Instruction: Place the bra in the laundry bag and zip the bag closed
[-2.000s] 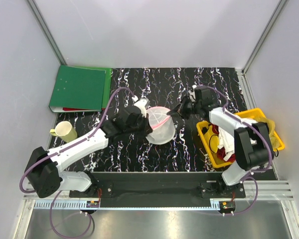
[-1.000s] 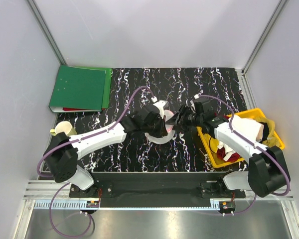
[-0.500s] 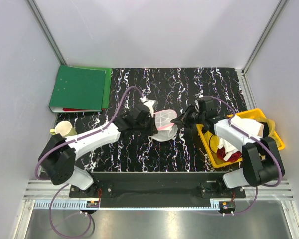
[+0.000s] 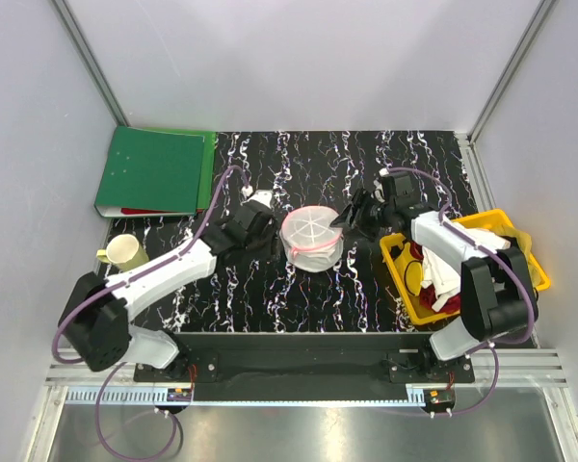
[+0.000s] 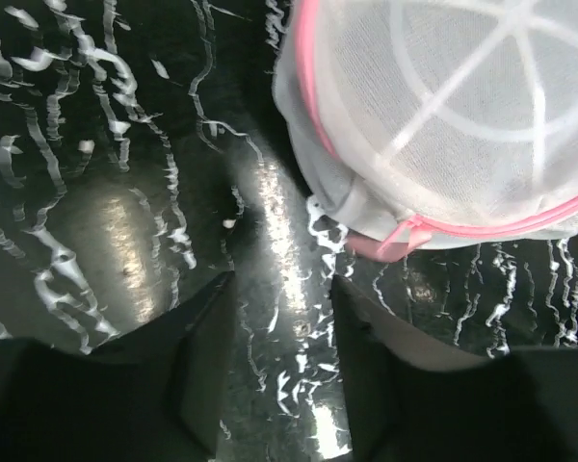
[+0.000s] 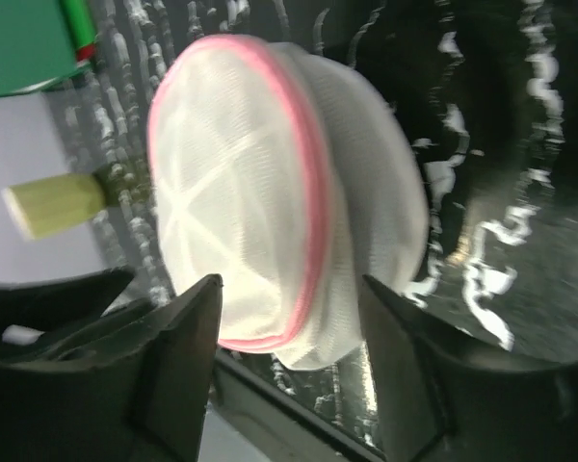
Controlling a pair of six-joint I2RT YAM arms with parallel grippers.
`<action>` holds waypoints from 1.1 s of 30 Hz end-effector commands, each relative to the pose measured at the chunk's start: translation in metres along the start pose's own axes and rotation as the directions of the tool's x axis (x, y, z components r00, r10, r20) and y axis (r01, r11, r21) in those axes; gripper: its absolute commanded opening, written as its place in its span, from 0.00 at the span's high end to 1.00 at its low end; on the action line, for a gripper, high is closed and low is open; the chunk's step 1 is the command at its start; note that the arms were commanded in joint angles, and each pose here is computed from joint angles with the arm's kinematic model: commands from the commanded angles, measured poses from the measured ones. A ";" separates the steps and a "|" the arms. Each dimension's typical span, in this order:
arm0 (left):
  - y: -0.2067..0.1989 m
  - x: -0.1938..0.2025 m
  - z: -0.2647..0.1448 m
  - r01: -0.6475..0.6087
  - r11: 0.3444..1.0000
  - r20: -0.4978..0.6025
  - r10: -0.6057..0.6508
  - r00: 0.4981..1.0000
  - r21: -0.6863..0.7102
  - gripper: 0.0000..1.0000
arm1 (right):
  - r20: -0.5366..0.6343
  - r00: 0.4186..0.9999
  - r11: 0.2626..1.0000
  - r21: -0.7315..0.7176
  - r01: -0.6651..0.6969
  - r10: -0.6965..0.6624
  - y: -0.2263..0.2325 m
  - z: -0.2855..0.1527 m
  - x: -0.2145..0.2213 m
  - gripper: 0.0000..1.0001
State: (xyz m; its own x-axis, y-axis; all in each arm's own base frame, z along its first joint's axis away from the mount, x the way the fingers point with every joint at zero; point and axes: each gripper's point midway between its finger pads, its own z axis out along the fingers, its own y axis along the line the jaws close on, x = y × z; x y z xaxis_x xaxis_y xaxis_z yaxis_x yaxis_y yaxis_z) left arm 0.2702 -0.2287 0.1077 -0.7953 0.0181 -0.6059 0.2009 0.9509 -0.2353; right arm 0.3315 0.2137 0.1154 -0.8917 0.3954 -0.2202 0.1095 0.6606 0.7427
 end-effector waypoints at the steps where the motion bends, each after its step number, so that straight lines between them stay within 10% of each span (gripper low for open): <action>1: -0.019 -0.028 -0.043 -0.069 0.998 0.177 0.070 0.982 -0.013 0.49 | 0.116 0.970 0.942 0.288 0.171 -0.212 -0.021 -0.036 -0.009 0.27; 4: -0.041 -0.020 -0.056 -0.087 0.995 0.223 0.072 0.972 0.058 0.47 | 0.160 0.951 0.909 0.371 0.192 -0.266 -0.028 -0.053 -0.004 0.01; 6: -0.053 -0.014 -0.062 -0.088 0.989 0.238 0.058 0.970 0.117 0.15 | 0.136 0.946 0.900 0.372 0.227 -0.294 -0.024 -0.053 0.014 0.00; 11: -0.061 0.019 -0.073 -0.047 0.957 0.276 -0.035 0.961 0.286 0.02 | 0.173 0.936 0.900 0.374 0.225 -0.306 -0.027 -0.068 0.046 0.00; 23: -0.027 0.064 -0.116 -0.015 0.785 0.427 -0.320 0.846 0.620 0.01 | 0.339 0.908 0.945 -0.126 0.303 -0.246 -0.005 -0.111 0.122 0.00; 33: -0.062 0.103 -0.153 -0.224 0.441 0.400 -0.361 0.842 0.869 0.01 | 0.397 0.907 0.909 -0.312 0.278 -0.142 -0.018 -0.118 0.142 0.00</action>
State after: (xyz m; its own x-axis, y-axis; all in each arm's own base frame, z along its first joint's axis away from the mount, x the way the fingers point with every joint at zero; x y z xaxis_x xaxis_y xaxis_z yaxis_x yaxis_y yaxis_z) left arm 0.1236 -0.2189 0.1734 -0.4931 -0.4419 -0.7494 0.6294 0.4134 -0.6580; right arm 0.1518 0.1741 0.1438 -0.6285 0.5179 -0.5802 -0.2750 0.5498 0.7887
